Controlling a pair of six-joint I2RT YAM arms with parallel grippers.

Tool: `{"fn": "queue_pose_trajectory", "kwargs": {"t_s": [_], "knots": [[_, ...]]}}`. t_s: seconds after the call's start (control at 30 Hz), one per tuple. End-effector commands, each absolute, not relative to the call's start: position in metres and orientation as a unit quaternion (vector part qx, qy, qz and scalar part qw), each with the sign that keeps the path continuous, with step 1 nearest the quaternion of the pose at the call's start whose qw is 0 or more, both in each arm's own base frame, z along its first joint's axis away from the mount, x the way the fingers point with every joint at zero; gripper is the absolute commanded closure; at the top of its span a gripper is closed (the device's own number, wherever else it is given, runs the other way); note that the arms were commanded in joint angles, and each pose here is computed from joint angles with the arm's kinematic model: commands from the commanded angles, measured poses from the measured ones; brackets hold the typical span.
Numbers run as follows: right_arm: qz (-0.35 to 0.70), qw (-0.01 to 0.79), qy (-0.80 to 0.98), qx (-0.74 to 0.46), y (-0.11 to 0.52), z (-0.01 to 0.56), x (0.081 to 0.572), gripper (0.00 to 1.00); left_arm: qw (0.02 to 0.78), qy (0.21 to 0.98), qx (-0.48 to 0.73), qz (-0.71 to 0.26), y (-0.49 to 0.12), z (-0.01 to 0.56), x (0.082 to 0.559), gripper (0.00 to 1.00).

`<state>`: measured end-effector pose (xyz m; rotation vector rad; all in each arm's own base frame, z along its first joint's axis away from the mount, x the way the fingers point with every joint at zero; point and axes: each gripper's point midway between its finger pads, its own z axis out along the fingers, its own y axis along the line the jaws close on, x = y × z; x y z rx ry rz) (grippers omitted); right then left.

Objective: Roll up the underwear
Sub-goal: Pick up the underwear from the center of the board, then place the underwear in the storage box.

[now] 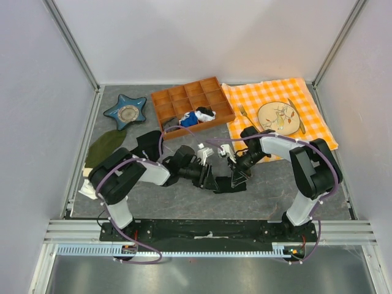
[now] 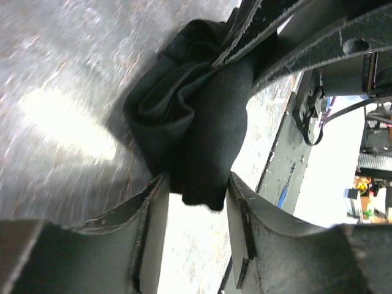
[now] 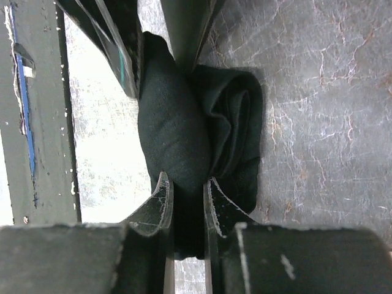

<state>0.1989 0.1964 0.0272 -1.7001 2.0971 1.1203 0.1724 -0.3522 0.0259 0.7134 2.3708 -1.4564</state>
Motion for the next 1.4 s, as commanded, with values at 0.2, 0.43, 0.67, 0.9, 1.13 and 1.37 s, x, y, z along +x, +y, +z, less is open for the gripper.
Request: {"fn": "queue_pose_trajectory", "kwargs": {"t_s": [0.2, 0.43, 0.67, 0.9, 1.13, 1.37], "knots": [[0.343, 0.092, 0.726, -0.589, 0.182, 0.022, 0.203, 0.91, 0.265, 0.87, 0.176, -0.376, -0.29, 0.047, 0.205, 0.47], [0.332, 0.162, 0.726, -0.58, 0.196, 0.07, 0.245, 0.94, 0.423, 0.841, 0.15, -0.302, -0.231, 0.13, 0.217, 0.26], [0.261, 0.231, 0.741, -0.574, 0.2, 0.12, 0.328, 0.96, 0.528, 0.781, 0.123, -0.308, -0.193, 0.224, 0.205, 0.05], [0.157, 0.306, 0.765, -0.545, 0.206, 0.163, 0.443, 0.96, 0.545, 0.796, 0.199, -0.172, -0.148, 0.239, 0.202, 0.09], [0.119, 0.325, 0.786, -0.513, 0.212, 0.143, 0.518, 0.96, 0.555, 0.784, 0.211, -0.182, -0.151, 0.235, 0.2, 0.08], [0.084, 0.319, 0.814, -0.478, 0.201, 0.107, 0.55, 0.98, 0.551, 0.786, 0.215, -0.179, -0.151, 0.231, 0.2, 0.08]]}}
